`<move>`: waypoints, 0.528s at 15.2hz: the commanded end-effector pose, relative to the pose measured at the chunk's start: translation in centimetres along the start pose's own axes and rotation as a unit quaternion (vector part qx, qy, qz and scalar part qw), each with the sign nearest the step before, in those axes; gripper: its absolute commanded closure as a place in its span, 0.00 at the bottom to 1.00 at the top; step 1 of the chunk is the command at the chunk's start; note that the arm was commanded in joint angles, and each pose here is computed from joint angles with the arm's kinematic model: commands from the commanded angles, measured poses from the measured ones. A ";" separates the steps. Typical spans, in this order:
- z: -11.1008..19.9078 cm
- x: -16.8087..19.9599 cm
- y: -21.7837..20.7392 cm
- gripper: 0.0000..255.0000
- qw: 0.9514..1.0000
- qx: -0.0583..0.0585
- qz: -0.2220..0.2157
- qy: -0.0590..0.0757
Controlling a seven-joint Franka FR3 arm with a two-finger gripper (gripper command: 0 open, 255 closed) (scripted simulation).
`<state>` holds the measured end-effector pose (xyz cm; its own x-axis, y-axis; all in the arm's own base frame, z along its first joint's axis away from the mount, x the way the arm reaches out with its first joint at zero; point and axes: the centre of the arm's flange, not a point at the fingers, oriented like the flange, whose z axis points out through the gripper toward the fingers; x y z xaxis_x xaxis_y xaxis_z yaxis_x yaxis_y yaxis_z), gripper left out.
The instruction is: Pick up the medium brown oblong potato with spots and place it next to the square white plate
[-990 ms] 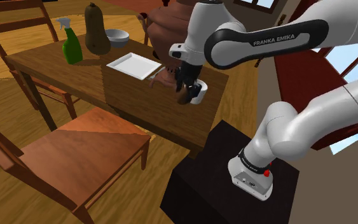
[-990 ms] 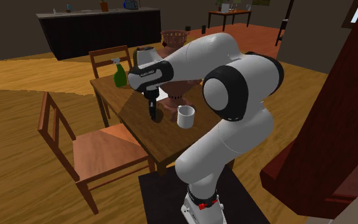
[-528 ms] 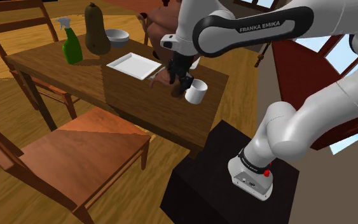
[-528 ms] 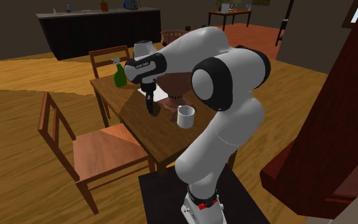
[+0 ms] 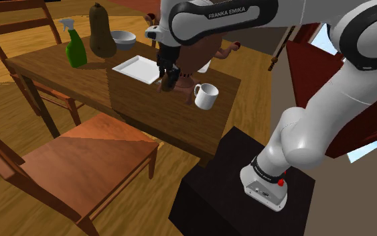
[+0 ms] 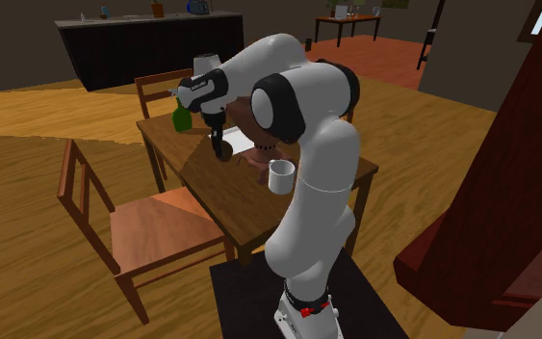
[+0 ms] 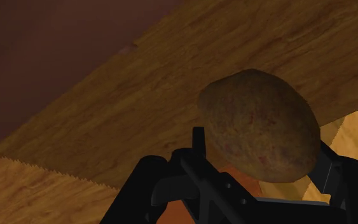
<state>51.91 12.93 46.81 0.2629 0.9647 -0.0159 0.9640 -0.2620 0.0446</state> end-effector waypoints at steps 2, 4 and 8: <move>0.2 1.7 3.6 1.00 1.000 0.000 0.000 0.000; 0.3 2.8 6.1 1.00 1.000 0.000 0.000 0.000; 0.4 5.0 11.4 1.00 1.000 0.000 0.000 0.000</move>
<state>62.46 14.18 47.09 0.2635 0.9645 -0.0164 0.9639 -0.2626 0.0441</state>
